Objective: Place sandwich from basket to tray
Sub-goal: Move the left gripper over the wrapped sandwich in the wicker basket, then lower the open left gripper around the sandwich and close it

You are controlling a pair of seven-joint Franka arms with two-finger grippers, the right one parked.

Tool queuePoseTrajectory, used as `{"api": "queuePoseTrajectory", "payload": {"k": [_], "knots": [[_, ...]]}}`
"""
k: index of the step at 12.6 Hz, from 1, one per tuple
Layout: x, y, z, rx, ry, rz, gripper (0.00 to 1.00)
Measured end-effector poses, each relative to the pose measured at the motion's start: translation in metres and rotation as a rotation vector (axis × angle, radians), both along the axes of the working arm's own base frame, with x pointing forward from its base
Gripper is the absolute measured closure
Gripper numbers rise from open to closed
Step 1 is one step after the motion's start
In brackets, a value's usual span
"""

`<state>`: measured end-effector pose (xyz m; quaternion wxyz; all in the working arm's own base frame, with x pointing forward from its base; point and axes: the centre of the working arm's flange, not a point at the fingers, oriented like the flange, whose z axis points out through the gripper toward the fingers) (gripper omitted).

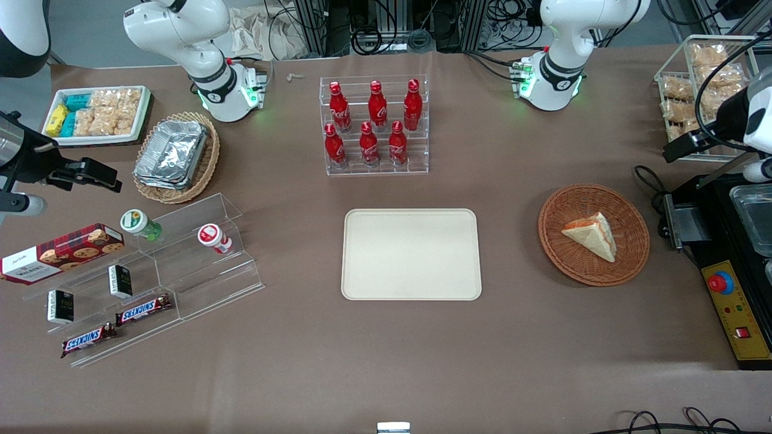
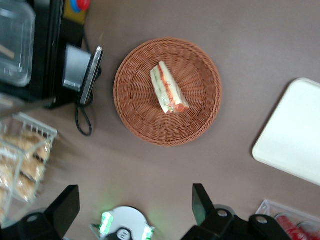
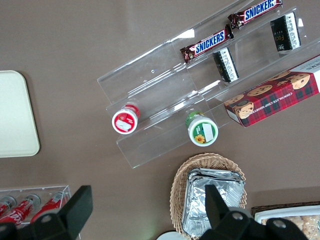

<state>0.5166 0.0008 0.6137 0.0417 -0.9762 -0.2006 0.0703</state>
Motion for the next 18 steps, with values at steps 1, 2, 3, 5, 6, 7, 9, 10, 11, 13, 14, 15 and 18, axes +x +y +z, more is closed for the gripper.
{"api": "queuePoseTrajectory", "payload": {"k": [1,2,3,5,6,7,9,10,11,13,14,15,18], "knots": [[-0.002,-0.003,-0.006,0.011,0.01,0.057,0.0],[-0.002,-0.005,-0.013,0.021,0.013,0.113,0.0],[-0.002,-0.006,-0.019,0.029,0.003,0.164,0.0],[-0.006,-0.007,-0.036,0.038,-0.027,0.239,0.0],[-0.009,-0.007,-0.045,0.042,-0.047,0.281,0.0],[-0.01,-0.007,-0.054,0.044,-0.062,0.317,0.0],[-0.009,-0.007,-0.075,0.048,-0.063,0.345,0.0],[-0.007,-0.007,-0.088,0.05,-0.055,0.348,0.0],[-0.004,-0.007,-0.103,0.052,-0.045,0.35,0.0],[0.005,-0.008,-0.136,0.052,-0.04,0.351,0.0],[0.009,-0.008,-0.153,0.053,-0.038,0.361,0.0],[0.011,-0.008,-0.171,0.057,-0.034,0.385,0.0],[0.02,-0.009,-0.213,0.065,-0.014,0.421,0.0]]}}
